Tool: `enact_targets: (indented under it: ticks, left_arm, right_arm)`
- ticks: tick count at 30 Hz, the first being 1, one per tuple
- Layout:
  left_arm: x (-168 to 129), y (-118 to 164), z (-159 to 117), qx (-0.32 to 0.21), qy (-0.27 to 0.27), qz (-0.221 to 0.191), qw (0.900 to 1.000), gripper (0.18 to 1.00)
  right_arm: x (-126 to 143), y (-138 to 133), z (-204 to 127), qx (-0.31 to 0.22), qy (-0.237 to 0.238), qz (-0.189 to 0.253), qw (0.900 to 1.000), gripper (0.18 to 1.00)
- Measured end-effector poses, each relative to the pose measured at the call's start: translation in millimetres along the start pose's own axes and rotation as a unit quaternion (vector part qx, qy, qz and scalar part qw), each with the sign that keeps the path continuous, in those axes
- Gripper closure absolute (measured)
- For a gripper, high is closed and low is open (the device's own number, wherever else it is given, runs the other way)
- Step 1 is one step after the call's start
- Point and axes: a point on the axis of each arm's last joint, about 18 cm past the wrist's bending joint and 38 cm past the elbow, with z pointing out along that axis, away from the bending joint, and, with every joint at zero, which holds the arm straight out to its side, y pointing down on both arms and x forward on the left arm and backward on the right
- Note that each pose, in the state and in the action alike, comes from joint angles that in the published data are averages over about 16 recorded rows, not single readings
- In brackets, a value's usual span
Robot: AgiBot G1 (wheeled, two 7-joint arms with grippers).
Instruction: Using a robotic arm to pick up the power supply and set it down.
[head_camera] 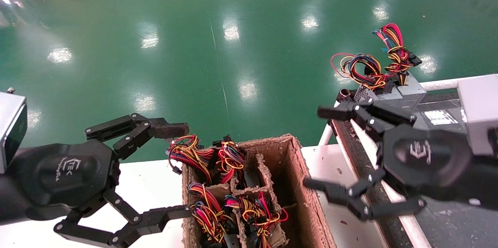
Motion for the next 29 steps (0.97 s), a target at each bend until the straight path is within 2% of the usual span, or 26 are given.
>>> enact_targets:
  ticks: [11,29]
  left_arm:
    - [0.0,0.0,-0.1,0.000,0.000,0.000,1.0000,0.184]
    - [0.0,0.0,-0.1,0.000,0.000,0.000,1.0000,0.184]
  right_arm:
    - [-24.1,-2.2,4.2,0.019,-0.054,0.008,0.998,0.178]
    - [-23.8,-1.9,4.2,0.019,-0.053,0.008,0.998,0.178]
